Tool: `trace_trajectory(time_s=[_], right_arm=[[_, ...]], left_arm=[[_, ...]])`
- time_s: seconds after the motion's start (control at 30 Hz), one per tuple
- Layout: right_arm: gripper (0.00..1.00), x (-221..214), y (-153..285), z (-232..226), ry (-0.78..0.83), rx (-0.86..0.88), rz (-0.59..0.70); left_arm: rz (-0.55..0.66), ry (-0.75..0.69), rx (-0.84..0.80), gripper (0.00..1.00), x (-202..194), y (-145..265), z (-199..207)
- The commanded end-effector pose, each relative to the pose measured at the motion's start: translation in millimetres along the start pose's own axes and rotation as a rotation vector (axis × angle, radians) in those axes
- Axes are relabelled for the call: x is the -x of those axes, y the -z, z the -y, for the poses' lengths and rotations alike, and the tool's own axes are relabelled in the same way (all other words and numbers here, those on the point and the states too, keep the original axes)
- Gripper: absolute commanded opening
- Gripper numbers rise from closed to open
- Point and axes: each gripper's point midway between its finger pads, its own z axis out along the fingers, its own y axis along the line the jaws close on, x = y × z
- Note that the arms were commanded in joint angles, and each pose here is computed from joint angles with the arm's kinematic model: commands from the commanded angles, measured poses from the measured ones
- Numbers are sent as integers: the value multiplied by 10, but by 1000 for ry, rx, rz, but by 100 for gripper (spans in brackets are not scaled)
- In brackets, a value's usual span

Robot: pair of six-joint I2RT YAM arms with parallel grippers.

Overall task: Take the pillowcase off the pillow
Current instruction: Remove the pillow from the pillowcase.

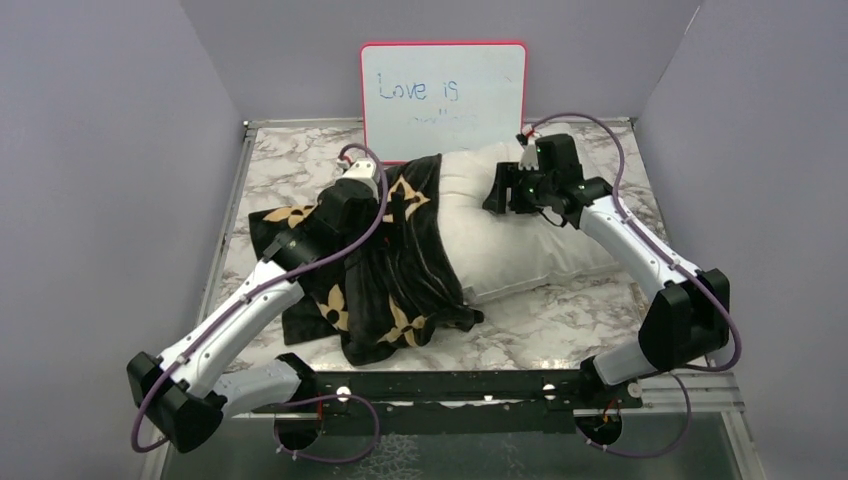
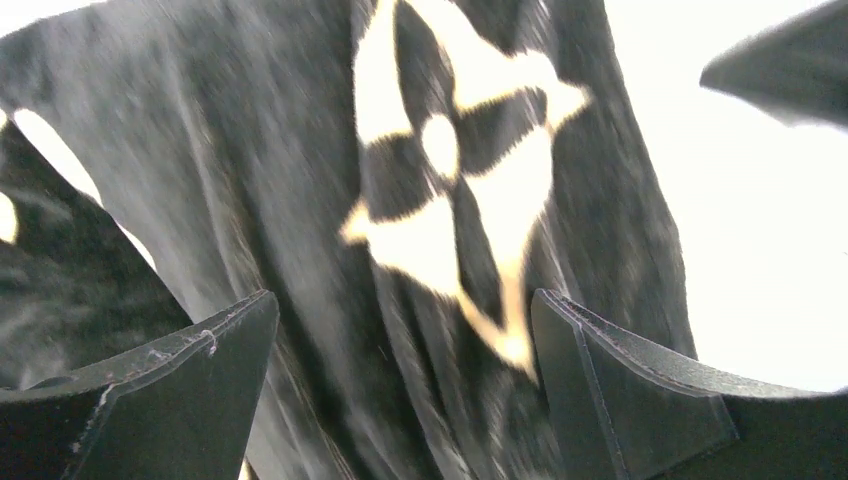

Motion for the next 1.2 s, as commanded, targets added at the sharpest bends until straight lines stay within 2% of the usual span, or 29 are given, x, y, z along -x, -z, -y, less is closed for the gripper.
trace_trajectory(time_s=[0.0,0.1,0.2,0.3,0.33,0.43,0.5,0.57,0.6,0.63,0.67,0.8,0.97,1.03,1.13,1.17], right_arm=[[63,-1207,-116,348,-144,-132,-250],[62,-1750,-31,501,-207,-188,-301],[62,-2117,57,539,-262,-196,-332],[62,-2214,93,481,-300,-161,-325],[62,-2190,98,463,-301,-153,-316],[62,-2074,118,456,-300,-165,-292],[62,-2037,126,494,-299,-190,-280],[61,-2037,117,529,-308,-210,-270],[60,-2051,111,550,-313,-221,-268],[60,-2067,110,566,-317,-230,-268],[59,-2089,112,584,-320,-241,-270],[58,-2132,122,641,-349,-280,-264],[58,-2123,132,636,-381,-281,-234],[58,-2099,137,616,-381,-269,-224],[60,-1974,149,524,-353,-214,-200],[61,-1915,159,493,-344,-197,-186]], left_arm=[[42,-14,6,99,474,-211,-60],[106,-6,-80,99,872,-382,-53],[128,-31,-116,99,1175,-595,-39],[35,-42,-185,99,1139,-931,45],[-16,-39,-225,95,1044,-1041,101],[-167,-13,-369,77,640,-1218,283],[-212,2,-397,60,455,-1250,292],[-211,4,-363,39,402,-1253,208],[-197,8,-331,27,421,-1241,132],[-176,20,-278,11,462,-1236,4],[-153,36,-230,0,517,-1211,-123],[-65,88,-64,0,732,-1045,-693],[-57,141,64,0,703,-812,-1302],[-58,162,62,0,648,-743,-1375],[-90,158,-28,0,521,-734,-1243],[-106,161,-64,8,472,-740,-1187]])
